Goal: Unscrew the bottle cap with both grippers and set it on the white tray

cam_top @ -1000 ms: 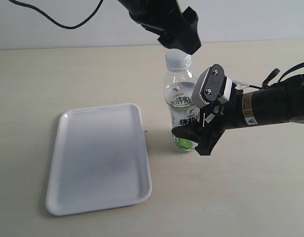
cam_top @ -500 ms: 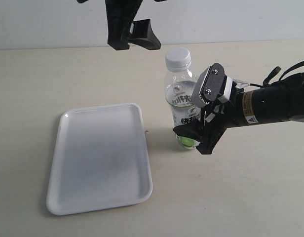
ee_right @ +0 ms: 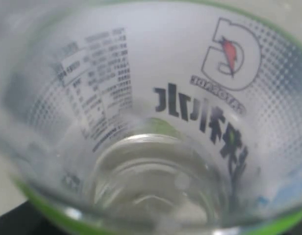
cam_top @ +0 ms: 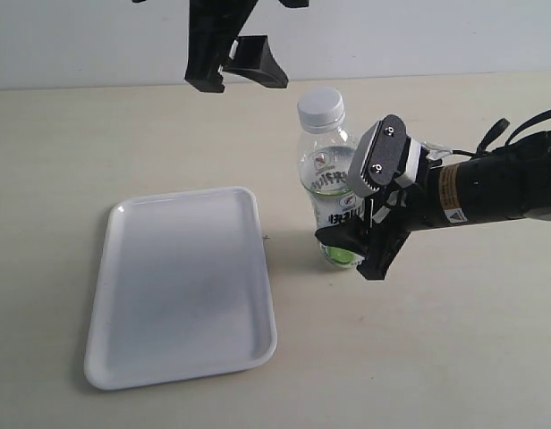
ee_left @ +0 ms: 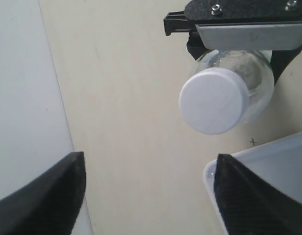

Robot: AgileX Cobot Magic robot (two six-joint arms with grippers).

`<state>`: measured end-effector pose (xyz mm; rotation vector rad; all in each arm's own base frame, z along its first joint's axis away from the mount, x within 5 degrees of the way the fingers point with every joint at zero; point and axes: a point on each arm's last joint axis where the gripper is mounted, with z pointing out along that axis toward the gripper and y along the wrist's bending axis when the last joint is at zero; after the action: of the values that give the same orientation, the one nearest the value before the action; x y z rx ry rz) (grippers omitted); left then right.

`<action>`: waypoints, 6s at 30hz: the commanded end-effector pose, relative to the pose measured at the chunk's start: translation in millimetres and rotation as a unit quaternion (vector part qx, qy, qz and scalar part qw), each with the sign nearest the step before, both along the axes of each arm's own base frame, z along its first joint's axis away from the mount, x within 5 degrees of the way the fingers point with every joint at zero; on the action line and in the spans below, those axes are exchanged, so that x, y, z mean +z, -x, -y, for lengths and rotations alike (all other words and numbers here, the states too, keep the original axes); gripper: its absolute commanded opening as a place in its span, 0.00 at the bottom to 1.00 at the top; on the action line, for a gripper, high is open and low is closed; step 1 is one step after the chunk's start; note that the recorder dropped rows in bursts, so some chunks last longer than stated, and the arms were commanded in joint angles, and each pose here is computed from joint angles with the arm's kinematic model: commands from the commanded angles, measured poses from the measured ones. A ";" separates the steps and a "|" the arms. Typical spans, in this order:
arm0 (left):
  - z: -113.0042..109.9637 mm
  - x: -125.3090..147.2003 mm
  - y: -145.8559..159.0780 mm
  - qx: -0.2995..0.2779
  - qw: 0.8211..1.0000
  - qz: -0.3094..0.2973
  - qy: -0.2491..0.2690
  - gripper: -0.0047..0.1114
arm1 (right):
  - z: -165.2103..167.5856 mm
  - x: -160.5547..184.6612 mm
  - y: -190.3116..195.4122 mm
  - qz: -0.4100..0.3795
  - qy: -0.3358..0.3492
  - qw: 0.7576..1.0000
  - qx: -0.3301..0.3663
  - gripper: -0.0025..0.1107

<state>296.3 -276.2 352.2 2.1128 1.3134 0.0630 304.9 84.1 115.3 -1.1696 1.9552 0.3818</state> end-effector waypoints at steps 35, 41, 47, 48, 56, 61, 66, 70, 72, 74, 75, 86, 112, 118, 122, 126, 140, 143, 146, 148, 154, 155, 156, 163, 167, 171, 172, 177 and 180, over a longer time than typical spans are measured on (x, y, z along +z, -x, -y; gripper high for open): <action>23.3 26.9 -5.2 0.071 0.991 -0.102 0.045 0.55 | 7.3 -4.5 -1.6 0.013 0.065 0.998 0.003 0.02; 20.7 16.7 -5.7 0.094 0.988 -0.116 0.029 0.55 | 7.5 -4.5 -1.7 0.018 0.070 0.997 0.008 0.02; 21.1 4.9 -2.2 0.109 0.984 -0.139 0.019 0.55 | 8.4 -4.1 -3.2 0.026 0.074 0.997 0.003 0.02; 21.3 5.4 -1.0 0.109 0.984 -0.140 0.019 0.55 | 8.4 -4.1 -3.2 0.026 0.074 0.997 0.003 0.02; 14.2 23.6 6.9 0.127 0.981 -0.139 0.044 0.55 | 8.4 -3.9 -3.4 0.026 0.072 0.997 0.001 0.02; 16.3 16.9 5.5 0.145 0.976 -0.158 0.046 0.55 | 8.1 -3.3 -3.9 0.026 0.065 0.998 -0.005 0.02; 22.9 -3.3 -2.2 0.098 0.985 -0.143 0.007 0.55 | 7.2 -2.7 -3.9 0.030 0.062 0.998 0.000 0.02; 25.9 -15.0 -7.0 0.057 0.990 -0.125 -0.022 0.55 | 7.2 -2.7 -3.9 0.030 0.062 0.998 0.000 0.02; 26.2 -16.0 -7.3 0.051 0.991 -0.122 -0.025 0.55 | 7.2 -2.7 -3.9 0.030 0.062 0.998 0.000 0.02; 26.6 -16.9 -7.7 0.039 0.992 -0.117 -0.030 0.55 | 7.2 -2.7 -3.9 0.030 0.062 0.998 0.000 0.02; 26.8 -17.5 -7.9 0.031 0.993 -0.113 -0.033 0.55 | 7.2 -2.7 -3.9 0.030 0.062 0.998 0.000 0.02; 26.9 -40.8 -5.2 -0.008 0.990 -0.122 -0.071 0.55 | 7.5 -2.8 -4.0 0.029 0.063 0.998 -0.002 0.02; 30.7 -31.5 -0.2 -0.011 0.991 -0.130 -0.032 0.45 | 7.6 -2.7 -4.1 0.029 0.063 0.998 -0.003 0.02; 30.6 -31.5 -0.3 -0.011 0.991 -0.130 -0.032 0.57 | 7.6 -2.7 -4.1 0.029 0.063 0.998 -0.003 0.02; 31.0 -31.3 -0.8 0.004 0.991 -0.135 -0.025 0.65 | 7.6 -2.7 -4.1 0.029 0.063 0.998 -0.003 0.02; 31.3 -31.9 -1.2 0.005 0.991 -0.135 -0.025 0.61 | 7.6 -2.7 -4.1 0.028 0.062 0.998 -0.004 0.02; 32.6 -35.8 -3.8 0.007 0.991 -0.131 -0.028 0.61 | 8.8 -3.6 -4.3 0.026 0.069 0.997 -0.008 0.02; 32.5 -35.9 -3.7 0.006 0.991 -0.132 -0.028 0.56 | 8.8 -3.6 -4.3 0.026 0.069 0.997 -0.008 0.02; 32.2 -36.1 -3.2 0.006 0.990 -0.134 -0.031 0.44 | 8.5 -3.3 -4.3 0.027 0.067 0.997 -0.006 0.02; 32.2 -36.1 -3.2 0.006 0.990 -0.134 -0.031 0.32 | 8.5 -3.3 -4.3 0.027 0.067 0.997 -0.006 0.02; 34.2 -35.6 -2.6 0.007 0.991 -0.132 -0.025 0.04 | 8.3 -3.2 -4.2 0.027 0.067 0.997 -0.006 0.02; 34.4 -35.5 -2.6 0.013 0.990 -0.135 -0.022 0.04 | 8.3 -3.2 -4.2 0.027 0.067 0.997 -0.006 0.02; 34.5 -35.5 -2.5 0.020 0.990 -0.140 -0.019 0.04 | 8.3 -3.2 -4.2 0.027 0.067 0.997 -0.006 0.02; 35.0 -35.3 -2.2 0.122 0.972 -0.198 0.015 0.04 | 8.3 -3.2 -4.2 0.027 0.067 0.997 -0.006 0.02; 35.7 -35.0 -1.5 0.182 0.954 -0.235 0.037 0.04 | 8.3 -3.2 -4.2 0.027 0.067 0.997 -0.006 0.02; 37.1 -34.5 0.1 0.255 0.922 -0.285 0.065 0.04 | 8.3 -3.2 -4.2 0.027 0.066 0.997 -0.006 0.02; 37.4 -34.4 0.3 0.274 0.912 -0.297 0.071 0.04 | 8.3 -3.2 -4.2 0.025 0.065 0.998 -0.008 0.02; 35.4 -36.6 2.3 0.366 0.860 -0.347 0.078 0.04 | 8.3 -3.2 -4.2 0.020 0.060 0.998 -0.014 0.02; 35.8 -37.6 3.9 0.394 0.839 -0.367 0.080 0.04 | 8.3 -3.2 -4.2 0.020 0.060 0.998 -0.014 0.02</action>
<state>299.5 -309.0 315.9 1.3727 2.3949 -0.4698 309.1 80.3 115.4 -1.2112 1.9293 0.2713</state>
